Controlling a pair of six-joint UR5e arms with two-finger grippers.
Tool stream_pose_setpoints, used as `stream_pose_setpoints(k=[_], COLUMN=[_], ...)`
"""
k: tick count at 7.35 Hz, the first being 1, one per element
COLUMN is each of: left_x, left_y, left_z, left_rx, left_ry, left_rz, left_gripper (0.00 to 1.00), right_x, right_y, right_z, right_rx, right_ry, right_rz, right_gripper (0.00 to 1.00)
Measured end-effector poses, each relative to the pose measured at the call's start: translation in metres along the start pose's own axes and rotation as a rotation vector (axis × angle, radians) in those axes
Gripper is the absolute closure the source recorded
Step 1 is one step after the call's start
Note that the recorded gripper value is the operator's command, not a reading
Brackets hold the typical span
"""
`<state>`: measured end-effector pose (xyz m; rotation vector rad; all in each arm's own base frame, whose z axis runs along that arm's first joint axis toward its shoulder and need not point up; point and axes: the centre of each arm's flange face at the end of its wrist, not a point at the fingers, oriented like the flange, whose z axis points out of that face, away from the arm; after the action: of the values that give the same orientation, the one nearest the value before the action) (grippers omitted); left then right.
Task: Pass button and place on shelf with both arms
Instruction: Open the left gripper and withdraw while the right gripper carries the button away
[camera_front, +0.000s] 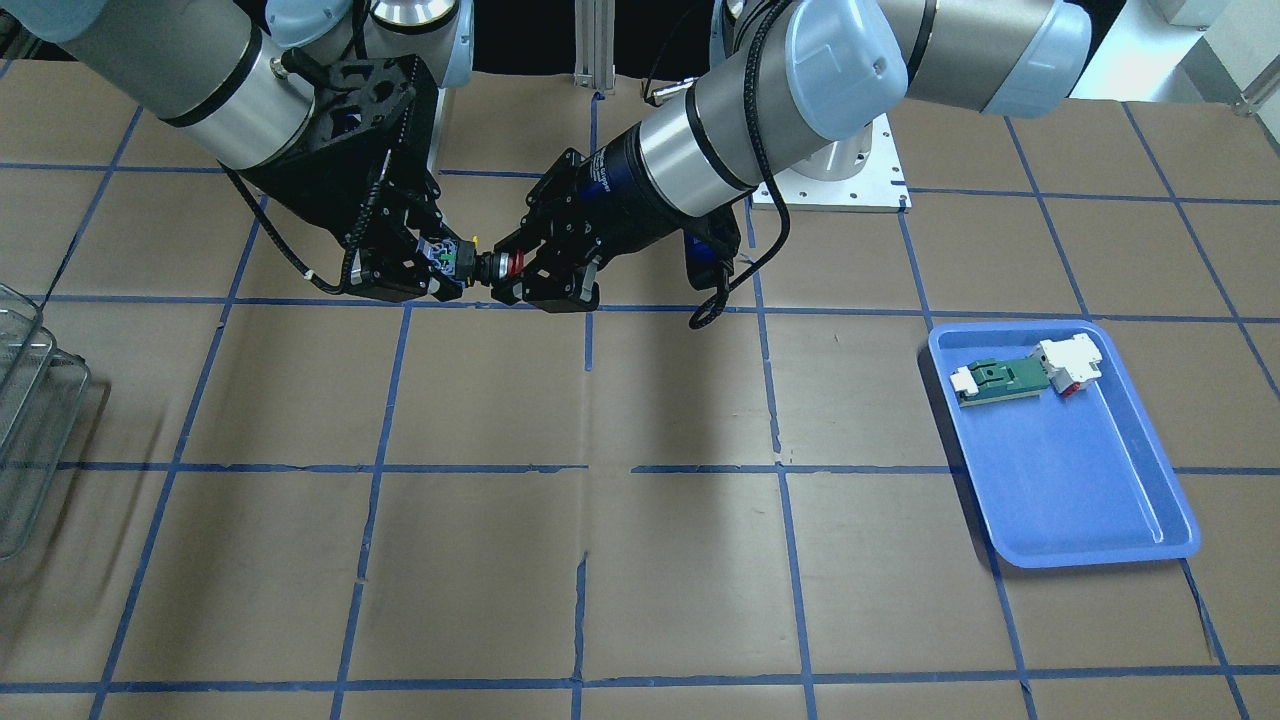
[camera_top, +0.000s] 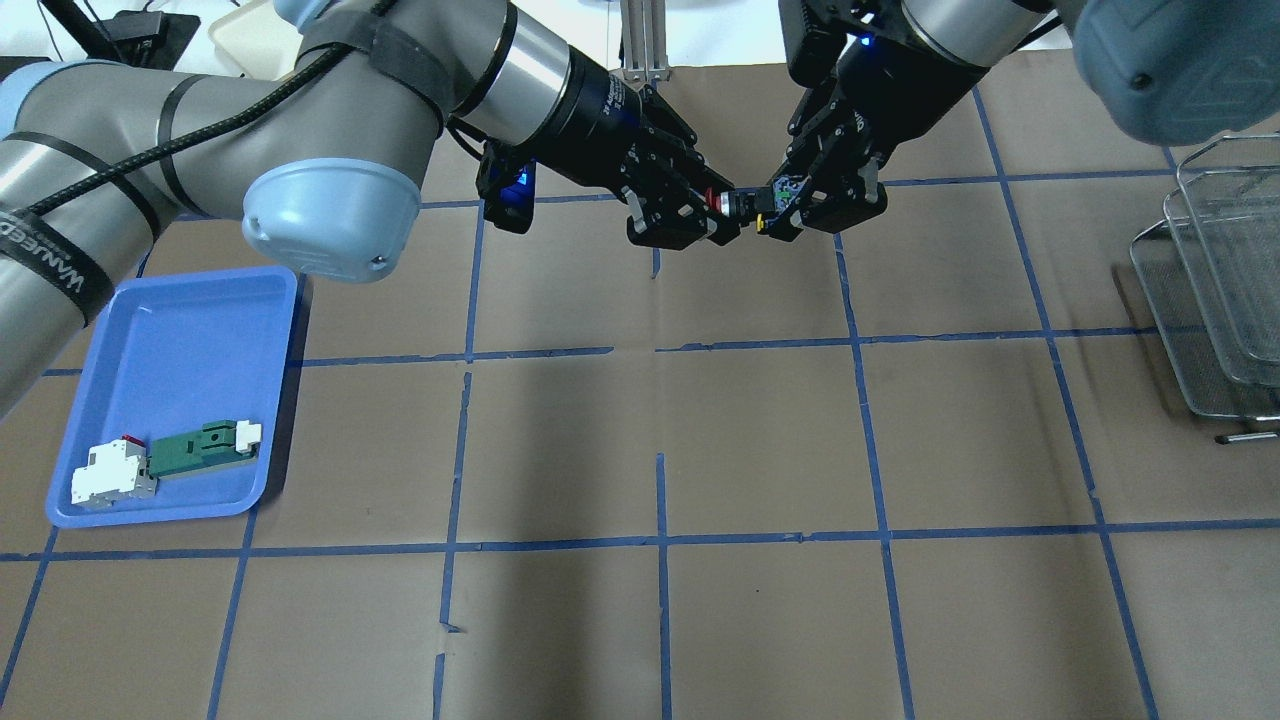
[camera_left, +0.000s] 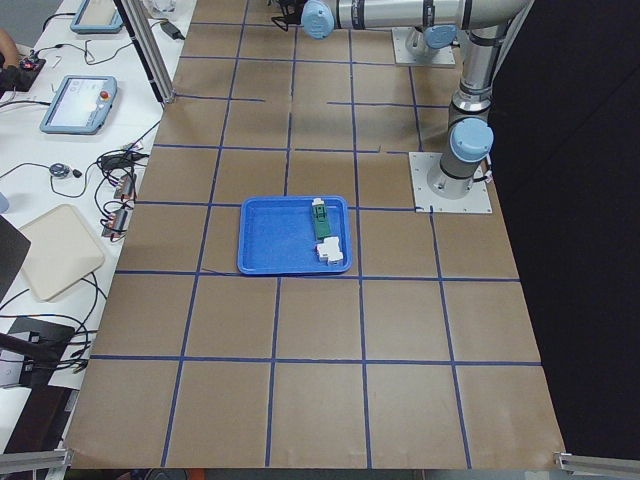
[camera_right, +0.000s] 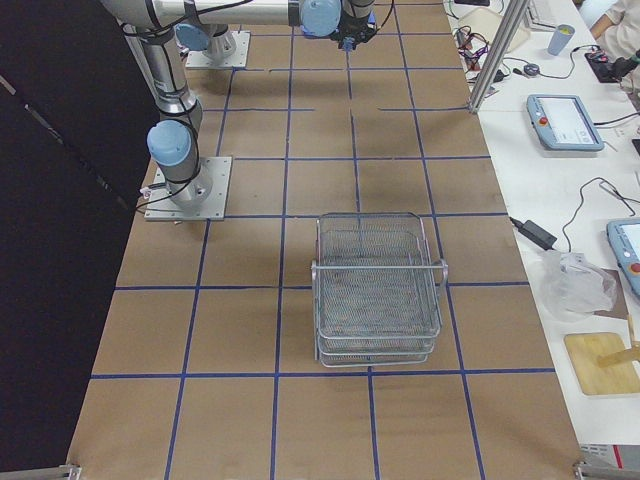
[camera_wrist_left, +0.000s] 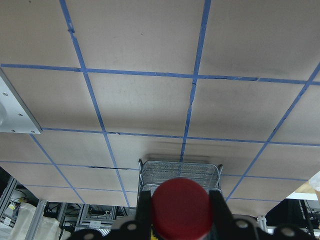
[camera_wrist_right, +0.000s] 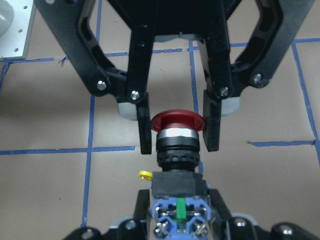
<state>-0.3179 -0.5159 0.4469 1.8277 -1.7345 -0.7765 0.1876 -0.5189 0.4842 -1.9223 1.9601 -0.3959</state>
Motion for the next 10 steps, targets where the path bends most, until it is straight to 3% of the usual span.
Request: stream_pose_setpoints(k=[1, 2, 5, 7, 9, 10], left_x=[0.0, 0.0, 0.002, 0.003, 0.007, 0.017], left_y=[0.001, 0.0, -0.006, -0.005, -0.013, -0.03], left_z=[0.0, 0.0, 0.001, 0.0, -0.004, -0.013], left_rx=[0.0, 0.003, 0.071, 0.079, 0.093, 0.134], left_ry=[0.0, 0.001, 0.026, 0.034, 0.043, 0.061], left_rz=[0.0, -0.004, -0.01, -0.006, 0.012, 0.064], left_gripper=[0.58, 0.01, 0.0, 0.0, 0.0, 0.0], right_x=[0.0, 0.0, 0.0, 0.003, 0.017, 0.027], right_y=[0.0, -0.001, -0.001, 0.003, 0.039, 0.072], right_z=[-0.001, -0.002, -0.003, -0.005, -0.018, -0.031], right_rx=[0.0, 0.0, -0.001, -0.009, -0.071, -0.096], right_ry=[0.003, 0.006, 0.01, 0.014, 0.046, 0.072], right_rz=[-0.003, -0.004, -0.006, -0.001, 0.052, 0.095], right_gripper=[1.0, 1.0, 1.0, 1.0, 1.0, 1.0])
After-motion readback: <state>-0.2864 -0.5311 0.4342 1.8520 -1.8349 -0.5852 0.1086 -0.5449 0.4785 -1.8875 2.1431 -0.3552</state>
